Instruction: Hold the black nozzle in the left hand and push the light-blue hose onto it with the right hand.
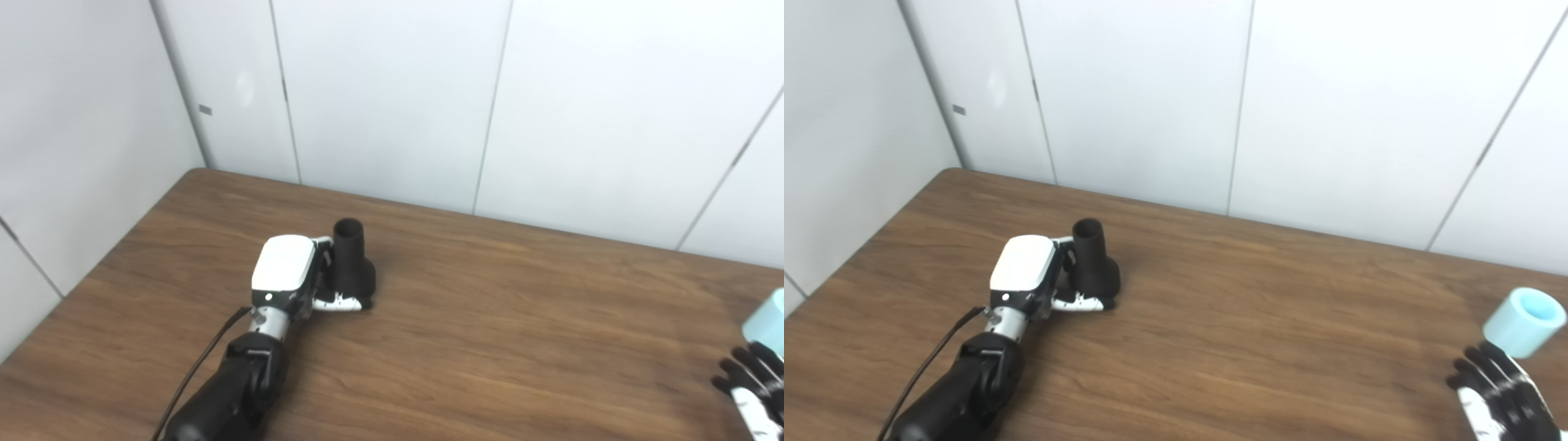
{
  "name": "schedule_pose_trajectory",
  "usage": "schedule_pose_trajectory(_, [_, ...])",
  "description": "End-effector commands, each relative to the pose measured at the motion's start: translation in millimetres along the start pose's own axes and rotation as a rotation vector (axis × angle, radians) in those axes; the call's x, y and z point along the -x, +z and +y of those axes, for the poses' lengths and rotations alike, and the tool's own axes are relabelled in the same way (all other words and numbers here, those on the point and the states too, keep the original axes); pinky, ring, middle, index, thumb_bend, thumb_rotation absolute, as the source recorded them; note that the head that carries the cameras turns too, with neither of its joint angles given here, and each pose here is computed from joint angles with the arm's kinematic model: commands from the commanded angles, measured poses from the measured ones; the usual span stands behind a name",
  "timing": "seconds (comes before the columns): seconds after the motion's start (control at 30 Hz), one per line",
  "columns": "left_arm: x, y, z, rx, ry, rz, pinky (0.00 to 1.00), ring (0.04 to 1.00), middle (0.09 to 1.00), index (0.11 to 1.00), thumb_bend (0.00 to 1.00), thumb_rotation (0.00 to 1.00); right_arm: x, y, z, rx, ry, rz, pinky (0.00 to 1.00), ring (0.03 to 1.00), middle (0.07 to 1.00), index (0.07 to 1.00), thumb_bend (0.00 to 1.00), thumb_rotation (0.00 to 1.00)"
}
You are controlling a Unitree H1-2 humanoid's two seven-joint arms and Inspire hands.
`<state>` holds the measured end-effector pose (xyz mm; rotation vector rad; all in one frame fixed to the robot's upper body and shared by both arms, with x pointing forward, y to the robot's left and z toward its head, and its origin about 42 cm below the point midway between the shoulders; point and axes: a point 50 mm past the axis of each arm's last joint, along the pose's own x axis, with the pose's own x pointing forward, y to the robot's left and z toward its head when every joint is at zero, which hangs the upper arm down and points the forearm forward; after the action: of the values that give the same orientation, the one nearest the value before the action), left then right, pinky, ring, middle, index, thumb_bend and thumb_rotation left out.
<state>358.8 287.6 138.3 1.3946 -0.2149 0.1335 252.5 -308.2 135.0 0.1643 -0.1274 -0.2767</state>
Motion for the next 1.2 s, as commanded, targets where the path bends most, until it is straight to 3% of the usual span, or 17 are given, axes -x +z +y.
schedule_pose_trajectory(0.0, [5.5,15.9,-1.3,0.035,-0.006,-0.087,0.09,0.147,0.471,0.482,0.52,0.00,-3.3,17.1,0.8,0.010,0.015,-0.066,0.69,0.773,0.768,0.755,0.17,0.02])
schedule_pose_trajectory(0.23, [18.5,37.6,-3.6,0.093,-0.037,-0.179,0.09,0.146,0.472,0.481,0.52,0.00,-2.4,24.4,-11.5,0.080,-0.039,-0.104,0.72,0.772,0.762,0.753,0.20,0.00])
schedule_pose_trajectory(0.43, [28.4,60.0,-6.5,0.112,-0.072,-0.274,0.08,0.128,0.471,0.481,0.53,0.00,-1.1,30.9,-24.1,0.226,-0.047,-0.189,0.68,0.746,0.751,0.724,0.24,0.00])
schedule_pose_trajectory(0.77, [34.6,82.1,-18.3,0.137,-0.127,-0.394,0.08,0.129,0.471,0.481,0.53,0.00,1.9,43.5,-22.2,0.284,-0.108,-0.282,0.63,0.704,0.715,0.692,0.28,0.00])
schedule_pose_trajectory(0.93, [36.1,91.7,-25.5,0.173,-0.141,-0.454,0.07,0.126,0.471,0.480,0.53,0.00,5.8,48.6,-16.0,0.474,-0.161,-0.420,0.58,0.666,0.684,0.663,0.28,0.00])
schedule_pose_trajectory(1.03, [37.0,96.1,-29.4,0.185,-0.156,-0.485,0.07,0.126,0.471,0.480,0.53,0.00,8.2,50.3,-10.9,0.638,-0.202,-0.498,0.54,0.636,0.661,0.636,0.28,0.10])
schedule_pose_trajectory(1.1, [37.6,98.7,-31.6,0.190,-0.158,-0.509,0.09,0.138,0.471,0.480,0.52,0.00,9.6,50.7,-7.4,0.699,-0.233,-0.523,0.54,0.643,0.664,0.632,0.36,0.21])
schedule_pose_trajectory(1.17, [38.3,101.6,-33.1,0.192,-0.167,-0.528,0.09,0.139,0.471,0.480,0.52,0.00,10.7,51.7,-3.5,0.737,-0.250,-0.537,0.54,0.652,0.672,0.636,0.40,0.23])
